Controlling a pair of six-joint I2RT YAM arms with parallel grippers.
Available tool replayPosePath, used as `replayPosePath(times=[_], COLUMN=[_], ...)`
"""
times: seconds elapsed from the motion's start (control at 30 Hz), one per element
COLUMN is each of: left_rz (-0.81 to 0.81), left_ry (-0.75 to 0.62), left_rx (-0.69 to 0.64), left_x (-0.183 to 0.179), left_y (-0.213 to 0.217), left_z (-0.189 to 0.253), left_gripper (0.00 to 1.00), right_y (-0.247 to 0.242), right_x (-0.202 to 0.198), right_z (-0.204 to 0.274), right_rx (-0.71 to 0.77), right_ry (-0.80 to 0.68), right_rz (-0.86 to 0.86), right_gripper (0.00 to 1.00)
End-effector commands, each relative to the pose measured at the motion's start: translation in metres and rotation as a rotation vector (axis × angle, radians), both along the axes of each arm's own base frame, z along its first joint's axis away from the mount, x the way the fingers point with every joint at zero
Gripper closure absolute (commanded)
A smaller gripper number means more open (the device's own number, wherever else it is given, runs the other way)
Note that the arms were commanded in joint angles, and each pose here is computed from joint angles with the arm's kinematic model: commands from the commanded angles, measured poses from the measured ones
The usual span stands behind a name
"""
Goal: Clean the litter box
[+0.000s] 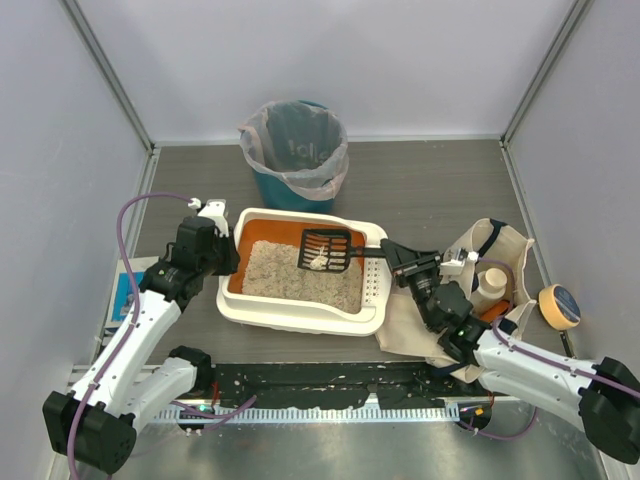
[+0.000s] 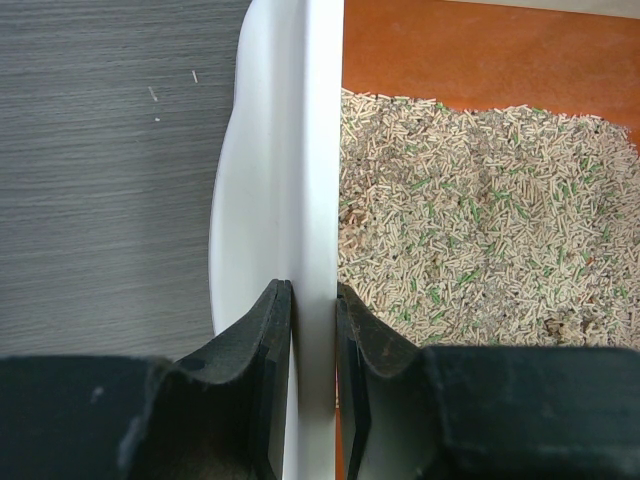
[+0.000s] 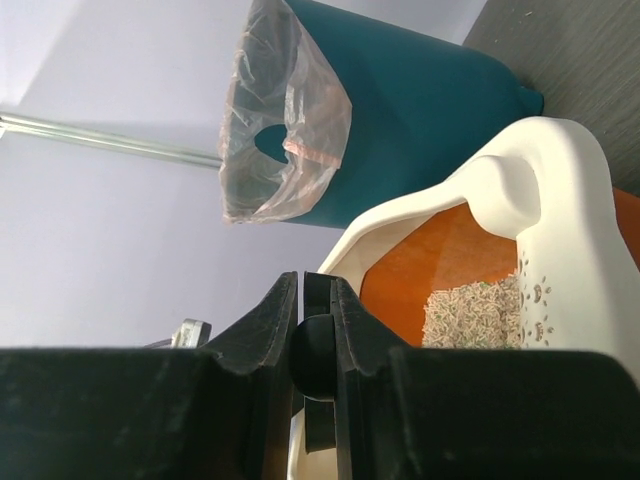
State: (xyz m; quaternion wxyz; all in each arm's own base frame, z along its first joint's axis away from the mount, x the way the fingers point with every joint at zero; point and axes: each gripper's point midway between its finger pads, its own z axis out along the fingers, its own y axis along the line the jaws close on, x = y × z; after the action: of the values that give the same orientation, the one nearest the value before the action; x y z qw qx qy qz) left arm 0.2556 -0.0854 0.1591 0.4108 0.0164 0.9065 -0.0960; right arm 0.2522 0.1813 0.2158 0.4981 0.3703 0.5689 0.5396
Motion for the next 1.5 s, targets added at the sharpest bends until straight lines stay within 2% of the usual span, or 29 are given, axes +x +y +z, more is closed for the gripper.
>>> replayPosePath(times=[0.0, 0.07, 0.1, 0.13, 0.2, 0.27, 0.3, 0.33, 0.37, 0.43, 0.5, 0.53, 0.6, 0.63, 0.77, 0.8, 0.87, 0.97, 1.0, 1.03, 1.07, 1.13, 1.2, 1.23, 1.3, 1.33, 1.4, 1.43, 1.47], left_rz=[-0.018, -0.016, -0.015, -0.015, -0.014, -0.015, -0.016, -0.017, -0.016, -0.015, -0.014, -0.014, -0.016, -0.014, -0.014, -0.016, -0.014, -0.016, -0.015, -0.015, -0.015, -0.015, -0.015, -0.016, -0.019, -0.015, -0.013, -0.012, -0.012], left_ry=[-0.016, -0.015, -0.016, -0.018, -0.023, -0.019, -0.014, -0.013, -0.015, -0.021, -0.018, -0.016, -0.019, -0.018, -0.016, -0.017, -0.018, -0.015, -0.016, -0.016, -0.020, -0.025, -0.019, -0.013, -0.012, -0.016, -0.026, -0.026, -0.021], left_rx=[-0.010, -0.012, -0.014, -0.012, -0.011, -0.011, -0.011, -0.012, -0.014, -0.013, -0.008, -0.010, -0.013, -0.013, -0.010, -0.012, -0.013, -0.012, -0.014, -0.016, -0.017, -0.013, -0.009, -0.008, -0.016, -0.016, -0.009, -0.008, -0.010], left_x=[0.001, 0.000, 0.000, 0.000, 0.000, 0.000, 0.000, 0.000, -0.001, 0.000, 0.001, 0.000, 0.000, 0.000, 0.000, 0.000, 0.000, -0.001, -0.001, -0.001, -0.001, 0.000, 0.001, 0.000, -0.001, -0.001, 0.000, 0.000, 0.000], left_y=[-0.003, -0.003, -0.003, -0.002, -0.002, -0.003, -0.003, -0.003, -0.003, -0.003, -0.002, -0.002, -0.003, -0.003, -0.002, -0.003, -0.002, -0.003, -0.003, -0.003, -0.003, -0.003, -0.002, -0.002, -0.004, -0.003, -0.002, -0.001, -0.002], left_z=[0.004, 0.005, 0.005, 0.005, 0.005, 0.005, 0.004, 0.004, 0.005, 0.006, 0.005, 0.005, 0.005, 0.005, 0.004, 0.005, 0.005, 0.005, 0.005, 0.005, 0.005, 0.006, 0.006, 0.004, 0.005, 0.005, 0.006, 0.006, 0.005], left_gripper=[0.75, 0.76, 0.76, 0.76, 0.76, 0.76, 0.76, 0.75, 0.76, 0.75, 0.76, 0.75, 0.75, 0.76, 0.75, 0.76, 0.76, 0.76, 0.76, 0.76, 0.75, 0.76, 0.75, 0.76, 0.76, 0.76, 0.76, 0.76, 0.76], right_y=[-0.003, -0.016, -0.015, -0.002, 0.010, -0.009, -0.015, -0.012, -0.003, 0.010, -0.005, -0.012, -0.002, 0.005, -0.012, -0.005, 0.007, -0.023, -0.025, -0.018, -0.004, 0.005, -0.019, -0.031, -0.019, -0.009, -0.020, -0.030, -0.029], right_x=[0.007, 0.006, 0.006, 0.001, 0.004, 0.008, 0.007, 0.002, 0.001, 0.003, 0.007, 0.006, 0.001, 0.003, 0.007, 0.003, 0.004, 0.009, 0.008, 0.005, 0.004, 0.008, 0.010, 0.007, 0.003, 0.006, 0.010, 0.006, 0.004], right_z=[0.019, 0.006, 0.010, 0.018, 0.016, -0.007, -0.008, 0.009, 0.019, 0.010, 0.007, 0.015, 0.021, 0.014, 0.001, 0.007, 0.015, -0.007, -0.011, 0.014, 0.020, 0.017, 0.006, -0.001, 0.013, 0.009, -0.008, -0.019, -0.014], right_rx=[0.067, 0.126, 0.074, 0.070, 0.047, 0.115, 0.142, 0.106, 0.086, 0.047, 0.099, 0.146, 0.070, 0.036, 0.143, 0.083, 0.081, 0.125, 0.084, 0.077, 0.034, -0.026, 0.055, 0.094, 0.077, 0.031, 0.101, 0.149, 0.110], right_ry=[-0.012, 0.008, -0.039, -0.070, -0.029, 0.058, 0.048, -0.047, -0.074, -0.006, 0.025, -0.008, -0.083, -0.050, 0.017, -0.038, -0.042, 0.037, 0.024, -0.062, -0.077, -0.011, 0.040, 0.007, -0.066, -0.017, 0.076, 0.077, 0.022], right_rz=[-0.034, -0.076, -0.075, -0.001, 0.038, -0.049, -0.072, -0.041, 0.002, 0.047, -0.030, -0.052, 0.004, 0.026, -0.052, -0.011, 0.037, -0.102, -0.110, -0.072, -0.011, 0.010, -0.093, -0.131, -0.066, -0.036, -0.093, -0.120, -0.107], right_gripper=[0.99, 0.99, 0.99, 0.99, 0.99, 0.99, 0.99, 0.99, 0.99, 0.99, 0.99, 0.99, 0.99, 0.99, 0.99, 0.99, 0.99, 0.99, 0.99, 0.99, 0.99, 0.99, 0.99, 0.99, 0.99, 0.99, 0.99, 0.99, 0.99])
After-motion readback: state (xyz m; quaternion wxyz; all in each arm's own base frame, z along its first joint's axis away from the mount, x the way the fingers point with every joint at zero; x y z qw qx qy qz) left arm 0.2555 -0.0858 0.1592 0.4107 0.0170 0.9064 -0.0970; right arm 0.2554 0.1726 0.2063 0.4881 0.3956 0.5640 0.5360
